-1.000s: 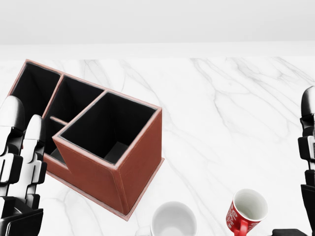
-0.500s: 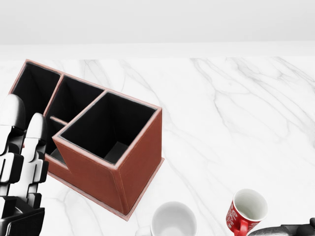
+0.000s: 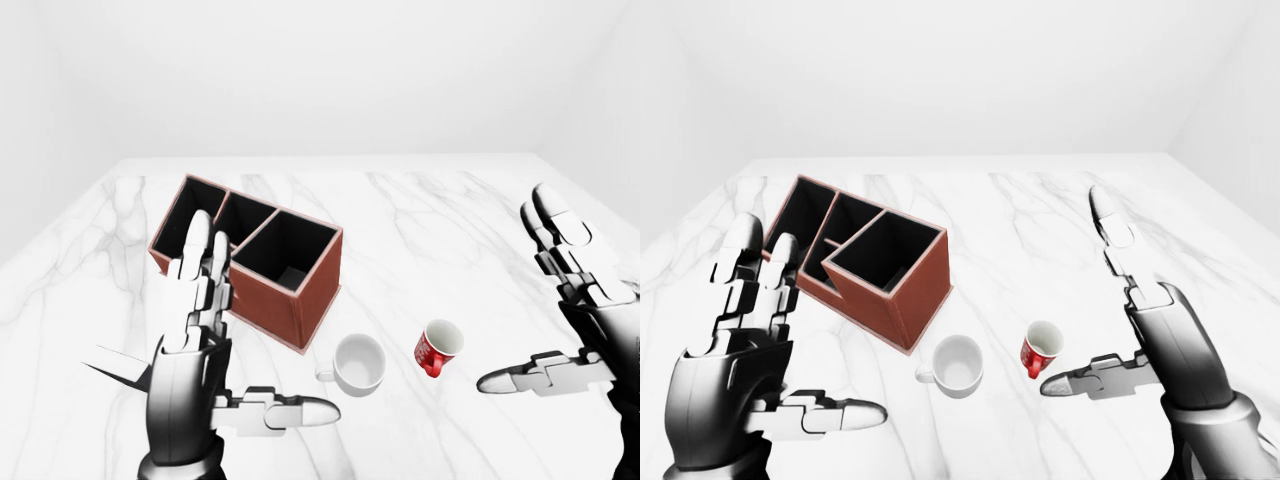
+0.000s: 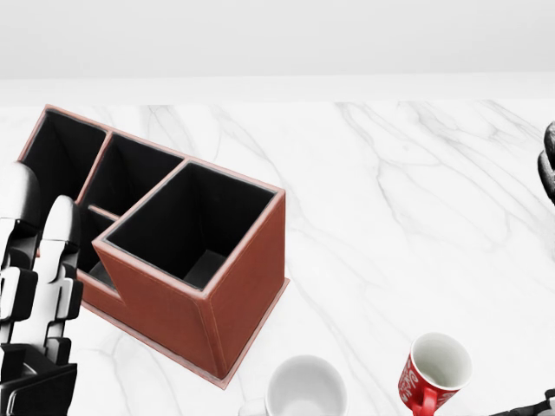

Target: Pick up the red mug and place it to the right of the caddy.

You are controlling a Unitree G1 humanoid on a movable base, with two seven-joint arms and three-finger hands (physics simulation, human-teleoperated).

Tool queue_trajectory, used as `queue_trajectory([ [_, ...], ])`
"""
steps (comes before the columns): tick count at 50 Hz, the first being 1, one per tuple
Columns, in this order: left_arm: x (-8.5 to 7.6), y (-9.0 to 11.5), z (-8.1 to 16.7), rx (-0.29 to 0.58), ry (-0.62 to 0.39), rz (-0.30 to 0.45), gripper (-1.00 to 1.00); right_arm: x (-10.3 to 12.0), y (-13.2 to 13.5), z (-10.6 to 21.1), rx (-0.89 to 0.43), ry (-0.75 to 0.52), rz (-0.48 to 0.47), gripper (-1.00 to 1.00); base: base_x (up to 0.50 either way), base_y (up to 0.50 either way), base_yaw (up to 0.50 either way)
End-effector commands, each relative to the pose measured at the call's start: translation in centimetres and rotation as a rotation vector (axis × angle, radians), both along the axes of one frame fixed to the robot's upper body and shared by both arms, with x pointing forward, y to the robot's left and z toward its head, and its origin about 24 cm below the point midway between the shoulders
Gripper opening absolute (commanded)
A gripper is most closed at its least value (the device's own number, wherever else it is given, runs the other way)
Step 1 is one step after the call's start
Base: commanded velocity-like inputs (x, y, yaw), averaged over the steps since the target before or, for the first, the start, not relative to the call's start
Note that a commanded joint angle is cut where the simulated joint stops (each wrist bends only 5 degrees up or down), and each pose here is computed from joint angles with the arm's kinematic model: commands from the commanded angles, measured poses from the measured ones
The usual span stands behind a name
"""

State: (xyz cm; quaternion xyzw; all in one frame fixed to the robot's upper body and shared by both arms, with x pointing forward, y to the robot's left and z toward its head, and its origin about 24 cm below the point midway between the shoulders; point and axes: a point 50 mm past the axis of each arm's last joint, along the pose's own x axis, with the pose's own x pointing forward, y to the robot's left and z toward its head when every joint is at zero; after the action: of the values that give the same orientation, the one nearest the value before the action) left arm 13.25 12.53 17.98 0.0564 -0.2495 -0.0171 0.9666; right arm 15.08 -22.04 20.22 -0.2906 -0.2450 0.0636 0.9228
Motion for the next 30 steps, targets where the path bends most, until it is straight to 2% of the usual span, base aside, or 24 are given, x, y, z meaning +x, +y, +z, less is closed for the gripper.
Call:
queue_trajectory([
  [1,0.4,0.1,0.9,-0.015,-0.069,0.000,1.00,2.4,-3.3,-2.3,-0.029,0.160,-0.114,1.00,0.00,0.00,0.00],
  [5,0.4,-0.1,0.8,-0.015,-0.066,-0.008,1.00,3.1,-3.7,-1.2,-0.082,0.134,-0.125,1.00,0.00,0.00,0.00],
  [10,0.4,0.1,0.8,-0.016,-0.068,-0.002,1.00,3.8,-4.5,-1.7,-0.126,0.187,-0.167,1.00,0.00,0.00,0.00],
  [20,0.3,0.0,0.8,-0.015,-0.062,-0.003,1.00,3.3,-5.1,-1.9,-0.158,0.209,-0.232,1.00,0.00,0.00,0.00],
  [24,0.4,-0.1,0.8,-0.015,-0.064,-0.005,1.00,2.5,-5.5,-2.5,-0.130,0.231,-0.256,1.00,0.00,0.00,0.00],
  [30,0.4,0.0,0.7,-0.011,-0.058,-0.002,1.00,2.3,-6.7,-5.1,-0.083,0.349,-0.306,1.00,0.00,0.00,0.00],
])
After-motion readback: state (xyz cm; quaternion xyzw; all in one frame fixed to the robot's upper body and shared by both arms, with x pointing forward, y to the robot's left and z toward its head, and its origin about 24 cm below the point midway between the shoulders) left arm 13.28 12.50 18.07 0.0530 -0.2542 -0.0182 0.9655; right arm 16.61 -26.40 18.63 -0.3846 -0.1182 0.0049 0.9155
